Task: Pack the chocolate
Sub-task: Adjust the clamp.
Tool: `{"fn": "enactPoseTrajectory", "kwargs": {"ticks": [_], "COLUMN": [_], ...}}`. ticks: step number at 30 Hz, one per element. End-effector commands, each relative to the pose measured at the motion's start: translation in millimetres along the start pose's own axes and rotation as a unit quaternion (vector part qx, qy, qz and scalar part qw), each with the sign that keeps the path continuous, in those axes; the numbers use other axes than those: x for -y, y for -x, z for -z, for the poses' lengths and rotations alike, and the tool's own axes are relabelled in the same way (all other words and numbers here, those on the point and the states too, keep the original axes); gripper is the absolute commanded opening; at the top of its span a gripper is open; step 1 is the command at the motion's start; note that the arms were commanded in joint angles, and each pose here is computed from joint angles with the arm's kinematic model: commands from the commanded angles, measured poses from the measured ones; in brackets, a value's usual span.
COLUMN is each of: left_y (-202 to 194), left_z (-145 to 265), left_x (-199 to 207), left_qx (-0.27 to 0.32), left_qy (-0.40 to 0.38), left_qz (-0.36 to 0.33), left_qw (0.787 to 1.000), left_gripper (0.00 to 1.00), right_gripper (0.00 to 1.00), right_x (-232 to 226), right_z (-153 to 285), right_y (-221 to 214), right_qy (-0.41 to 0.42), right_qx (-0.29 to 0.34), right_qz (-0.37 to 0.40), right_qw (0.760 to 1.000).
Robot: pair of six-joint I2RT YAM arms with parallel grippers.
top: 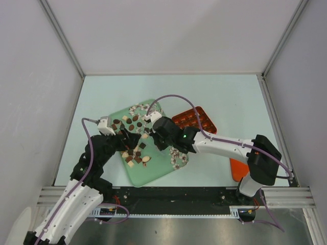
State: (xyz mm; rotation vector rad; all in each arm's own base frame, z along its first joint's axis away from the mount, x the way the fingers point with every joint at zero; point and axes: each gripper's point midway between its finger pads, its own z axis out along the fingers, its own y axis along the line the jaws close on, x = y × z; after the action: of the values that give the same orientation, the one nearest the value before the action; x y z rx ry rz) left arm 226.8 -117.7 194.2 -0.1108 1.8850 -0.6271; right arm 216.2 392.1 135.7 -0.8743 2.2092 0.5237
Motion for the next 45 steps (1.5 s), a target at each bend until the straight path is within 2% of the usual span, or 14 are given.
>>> {"fn": "enactPoseTrajectory", "kwargs": {"ticks": [1,5,11,14,15,17,20,23,28,32,35,37,41,45], "left_y": [-17.6,-27.0,-33.4,-36.1,-36.4,-35.9,-37.1,-38.4,-40.5,-40.6,-37.3,-33.5,-29.7,-26.3], "left_z": [-6.6,-11.3,-15.1,-16.5,-16.6,-16.9,-17.2,-17.6,-17.5,-17.7,-17.6,-17.5,-17.7,-16.7], "left_x": [34.5,43.1,50.7,49.5,49.5,49.0,47.2,44.5,40.9,37.6,37.3,38.8,43.4,49.6], "left_qx": [-0.03,-0.04,-0.04,-0.039,-0.039,-0.038,-0.039,-0.041,-0.042,-0.035,-0.024,-0.017,-0.016,-0.019], "left_qy": [-0.097,-0.125,-0.15,-0.146,-0.145,-0.139,-0.131,-0.119,-0.102,-0.093,-0.094,-0.1,-0.113,-0.131], "left_qz": [0.081,0.125,0.164,0.172,0.173,0.177,0.186,0.206,0.262,0.311,0.351,0.377,0.414,0.443], "left_qw": [0.992,0.983,0.974,0.973,0.973,0.974,0.973,0.97,0.959,0.945,0.931,0.921,0.903,0.887], "left_gripper": [0.99,0.96,0.79,0.67,0.59,0.53,0.35,0.24,0.12,0.05,0.02,0.02,0.02,0.02], "right_gripper": [0.0,0.0,0.0,0.0,0.0,0.0,0.0,0.0,0.05,0.22,0.41,0.49,0.74,0.82], "right_x": [-12.0,-15.8,-18.9,-18.8,-18.0,-18.4,-15.9,-15.4,-15.6,-8.3,-3.7,-3.1,-8.8,-17.3], "right_z": [20.2,27.6,33.8,32.8,32.0,31.4,30.5,30.3,36.2,43.2,54.3,60.7,82.6,85.2], "right_y": [30.1,29.5,34.4,33.2,33.2,33.1,34.2,34.2,41.0,40.5,41.0,41.0,49.9,45.4], "right_qy": [0.033,0.052,0.07,0.071,0.069,0.068,0.061,0.06,0.066,0.057,0.059,0.067,0.104,0.132], "right_qx": [0.074,0.093,0.113,0.114,0.114,0.115,0.122,0.132,0.167,0.198,0.231,0.25,0.309,0.323], "right_qz": [-0.028,-0.04,-0.055,-0.057,-0.058,-0.058,-0.06,-0.061,-0.075,-0.087,-0.091,-0.091,-0.081,-0.066], "right_qw": [0.996,0.993,0.99,0.989,0.989,0.989,0.989,0.988,0.981,0.975,0.967,0.962,0.942,0.935]}}
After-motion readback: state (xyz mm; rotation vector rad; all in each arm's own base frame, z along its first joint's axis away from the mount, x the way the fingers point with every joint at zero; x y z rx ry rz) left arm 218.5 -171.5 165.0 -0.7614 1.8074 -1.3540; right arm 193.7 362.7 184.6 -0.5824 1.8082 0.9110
